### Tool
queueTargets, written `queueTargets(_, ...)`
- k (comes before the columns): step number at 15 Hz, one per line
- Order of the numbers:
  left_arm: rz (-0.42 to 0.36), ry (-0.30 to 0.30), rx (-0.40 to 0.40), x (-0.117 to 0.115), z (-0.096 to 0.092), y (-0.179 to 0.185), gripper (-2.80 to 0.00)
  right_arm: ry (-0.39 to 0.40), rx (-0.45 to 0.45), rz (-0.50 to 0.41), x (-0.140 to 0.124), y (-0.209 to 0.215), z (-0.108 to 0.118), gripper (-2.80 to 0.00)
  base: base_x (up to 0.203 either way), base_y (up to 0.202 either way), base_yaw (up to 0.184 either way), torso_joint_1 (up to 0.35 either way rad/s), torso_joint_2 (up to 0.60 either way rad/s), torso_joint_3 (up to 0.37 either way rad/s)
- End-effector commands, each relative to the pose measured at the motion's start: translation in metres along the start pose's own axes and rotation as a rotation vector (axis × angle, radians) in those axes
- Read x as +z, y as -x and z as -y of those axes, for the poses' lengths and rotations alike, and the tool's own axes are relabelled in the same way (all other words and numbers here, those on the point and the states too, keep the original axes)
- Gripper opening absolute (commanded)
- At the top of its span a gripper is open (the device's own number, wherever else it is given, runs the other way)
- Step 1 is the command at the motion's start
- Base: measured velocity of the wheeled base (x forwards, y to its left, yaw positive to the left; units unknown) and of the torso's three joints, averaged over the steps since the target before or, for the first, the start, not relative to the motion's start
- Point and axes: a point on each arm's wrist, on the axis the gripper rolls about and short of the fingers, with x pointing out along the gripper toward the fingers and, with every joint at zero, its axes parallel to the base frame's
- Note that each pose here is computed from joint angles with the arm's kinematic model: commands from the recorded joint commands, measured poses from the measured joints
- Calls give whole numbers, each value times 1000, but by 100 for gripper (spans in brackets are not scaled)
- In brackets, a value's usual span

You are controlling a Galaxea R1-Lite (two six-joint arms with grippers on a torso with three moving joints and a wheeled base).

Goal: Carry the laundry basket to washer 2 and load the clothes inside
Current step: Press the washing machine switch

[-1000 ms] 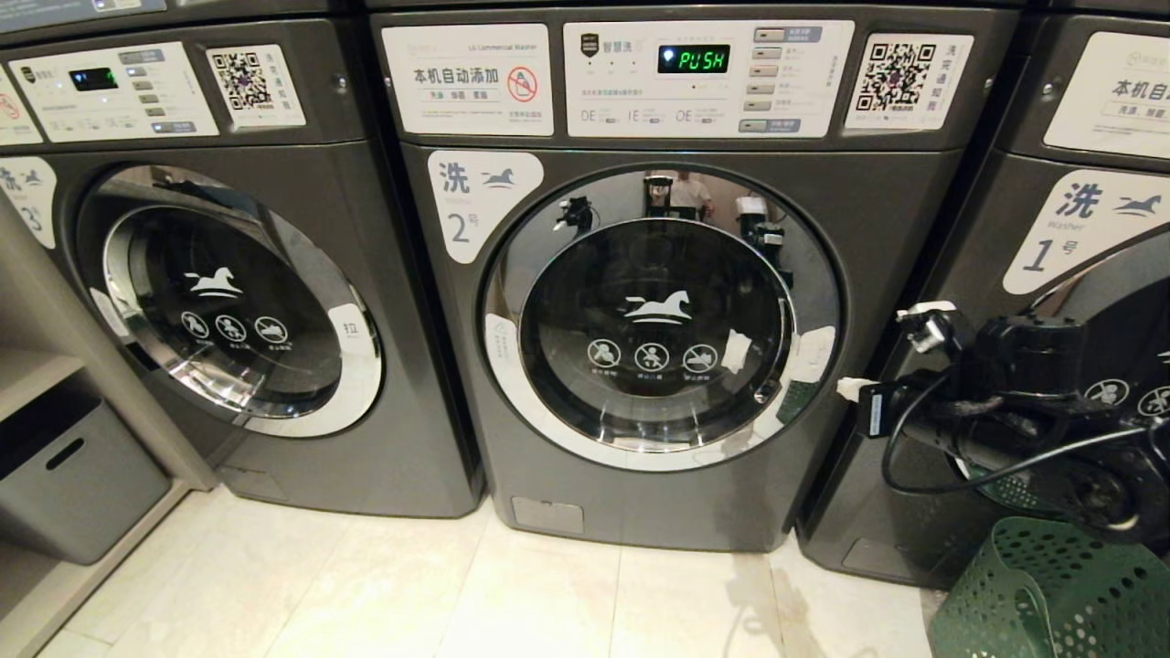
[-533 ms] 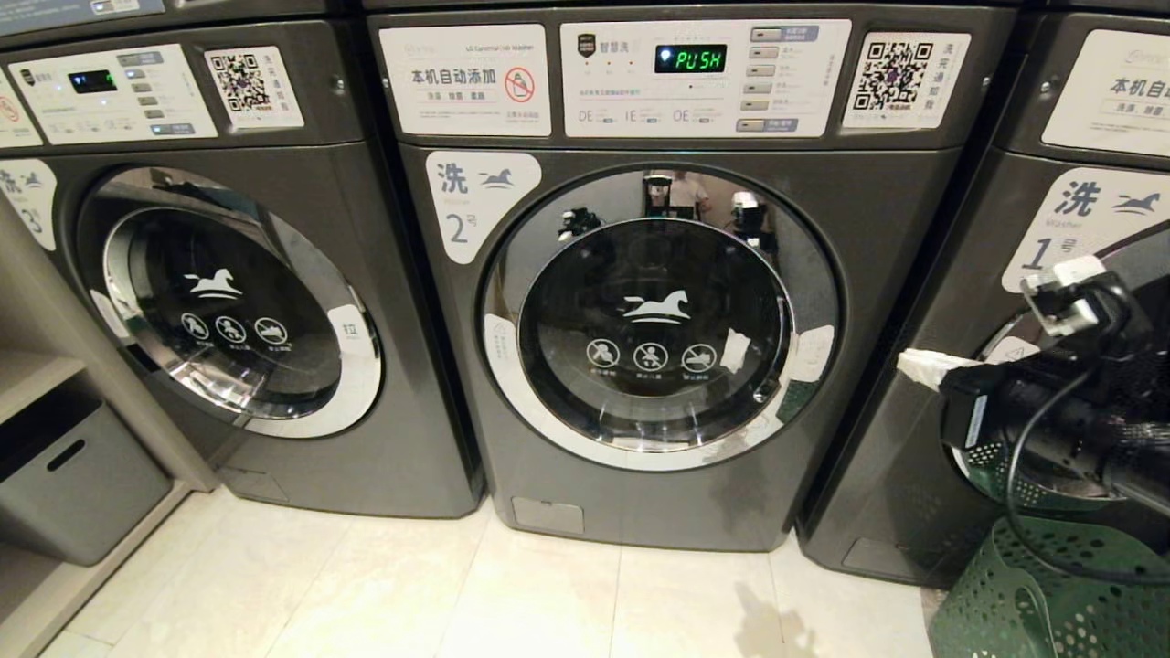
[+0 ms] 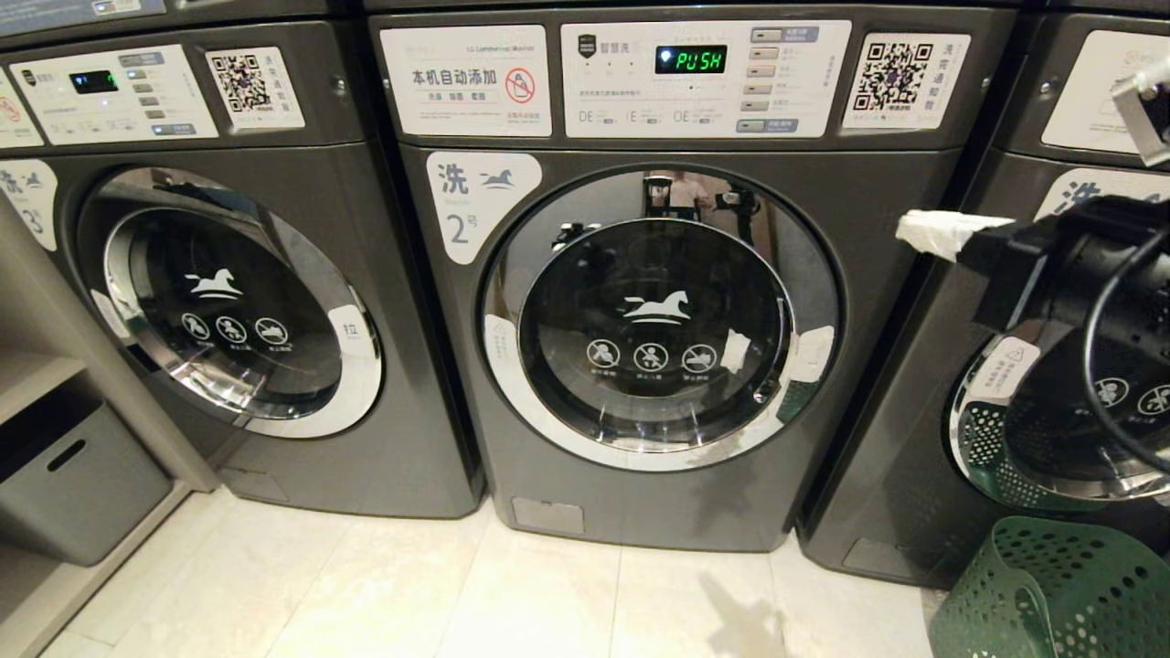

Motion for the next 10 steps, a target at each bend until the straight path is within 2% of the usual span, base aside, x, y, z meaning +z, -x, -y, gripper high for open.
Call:
queueTargets(1,-72,-5,-98,-13,1,0,-280,-2,8,-6,-3,-44,7,-280,0,0,0,0,0,0)
queueTargets(2,-78,-13,-153,-13,1,1,-280,1,8,-4,-6,-60,9,-280,0,0,0,0,0,0)
queueTargets(3,-89,-17,-163,-13,1,1,-280,7,5,16,-7,-76,12,-280,0,0,0,0,0,0)
queueTargets(5,-34,-21,-89,-14,0,7,-280,34,-22,89,-4,-106,16,-280,0,0,0,0,0,0)
queueTargets(8,136,-19,-34,-24,0,21,-280,76,-72,173,9,-132,21,-280,0,0,0,0,0,0)
queueTargets(10,148,-19,-11,-27,0,20,-280,84,-87,218,14,-151,25,-280,0,0,0,0,0,0)
